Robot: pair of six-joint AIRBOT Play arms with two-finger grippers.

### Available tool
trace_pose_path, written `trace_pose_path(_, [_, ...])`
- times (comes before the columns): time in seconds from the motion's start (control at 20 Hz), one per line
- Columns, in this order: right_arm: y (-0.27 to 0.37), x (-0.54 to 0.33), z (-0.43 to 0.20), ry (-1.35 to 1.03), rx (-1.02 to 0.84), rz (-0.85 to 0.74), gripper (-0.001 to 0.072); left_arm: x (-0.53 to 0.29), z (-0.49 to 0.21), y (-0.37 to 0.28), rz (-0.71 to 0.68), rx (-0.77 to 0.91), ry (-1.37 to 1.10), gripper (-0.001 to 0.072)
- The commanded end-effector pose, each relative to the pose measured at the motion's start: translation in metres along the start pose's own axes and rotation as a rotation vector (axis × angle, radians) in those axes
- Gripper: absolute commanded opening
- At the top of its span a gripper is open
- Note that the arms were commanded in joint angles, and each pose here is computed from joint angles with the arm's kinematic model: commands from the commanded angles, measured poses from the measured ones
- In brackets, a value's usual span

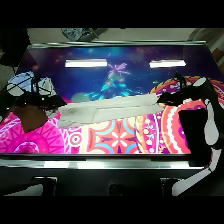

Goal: Fold the shirts.

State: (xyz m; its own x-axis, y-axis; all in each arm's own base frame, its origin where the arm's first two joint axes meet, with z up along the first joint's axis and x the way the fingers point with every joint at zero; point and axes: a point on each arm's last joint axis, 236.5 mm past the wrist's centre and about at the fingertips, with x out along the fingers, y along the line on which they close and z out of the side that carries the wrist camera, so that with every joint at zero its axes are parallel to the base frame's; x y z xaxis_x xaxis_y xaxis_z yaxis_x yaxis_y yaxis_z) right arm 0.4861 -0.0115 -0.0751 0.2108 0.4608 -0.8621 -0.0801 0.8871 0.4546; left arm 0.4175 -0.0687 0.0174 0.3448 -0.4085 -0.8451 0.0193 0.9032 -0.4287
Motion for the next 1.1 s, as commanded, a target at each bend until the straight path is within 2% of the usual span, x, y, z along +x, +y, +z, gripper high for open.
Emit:
trace_pose_path(0.0, [0.012,0.028,-0.006,0.035,0.121,0.121,0.0670,-0.021,0.006,-0.051,-0.067,0.081,-0.077,0.0467])
trace_pose_path(0.05, [0.016,0.035,-0.006,0.042,0.143,0.129,0.0632,-0.023,0.007,-0.066,-0.084,0.108,-0.095,0.0467])
trace_pose_path(0.1, [0.021,0.041,-0.008,0.056,0.155,0.132,0.0546,-0.023,0.006,-0.080,-0.096,0.137,-0.107,0.0467])
trace_pose_path(0.15, [0.026,0.046,-0.007,0.059,0.145,0.130,0.0429,-0.022,0.005,-0.092,-0.107,0.161,-0.112,0.0467])
trace_pose_path(0.2, [0.031,0.048,-0.005,0.053,0.136,0.130,0.0278,-0.018,0.003,-0.102,-0.117,0.181,-0.114,0.0467])
trace_pose_path(0.25, [0.033,0.048,-0.003,0.047,0.133,0.133,0.0093,-0.013,0.002,-0.111,-0.125,0.200,-0.118,0.0467])
trace_pose_path(0.3, [0.037,0.045,-0.001,0.039,0.125,0.143,0.0045,-0.008,0.001,-0.120,-0.132,0.216,-0.124,0.0467])
trace_pose_path(0.35, [0.042,0.039,0.001,0.028,0.086,0.151,0.0043,-0.002,0.000,-0.127,-0.138,0.228,-0.128,0.0465])
trace_pose_path(0.4, [0.048,0.029,0.004,0.011,0.036,0.151,0.0041,0.006,-0.002,-0.135,-0.145,0.238,-0.126,0.0429])
trace_pose_path(0.45, [0.055,0.016,0.008,-0.010,-0.005,0.149,0.0041,0.015,-0.005,-0.142,-0.152,0.250,-0.118,0.0339])
trace_pose_path(0.5, [0.066,-0.002,0.012,-0.032,-0.047,0.148,0.0041,0.026,-0.009,-0.148,-0.156,0.261,-0.105,0.0152])
trace_pose_path(0.55, [0.078,-0.020,0.013,-0.049,-0.084,0.149,0.0041,0.040,-0.015,-0.155,-0.161,0.253,-0.086,0.0071])
trace_pose_path(0.7, [0.128,-0.079,0.010,-0.106,-0.225,0.135,0.0040,0.091,-0.041,-0.174,-0.202,0.092,0.018,0.0070])
trace_pose_path(0.85, [0.183,-0.129,-0.013,-0.125,-0.364,0.129,0.0041,0.129,-0.060,-0.210,-0.323,-0.065,0.093,0.0054])
trace_pose_path(1.05, [0.221,-0.191,-0.035,-0.211,-0.400,0.090,0.0041,0.157,-0.073,-0.252,-0.436,-0.151,0.151,0.0036])
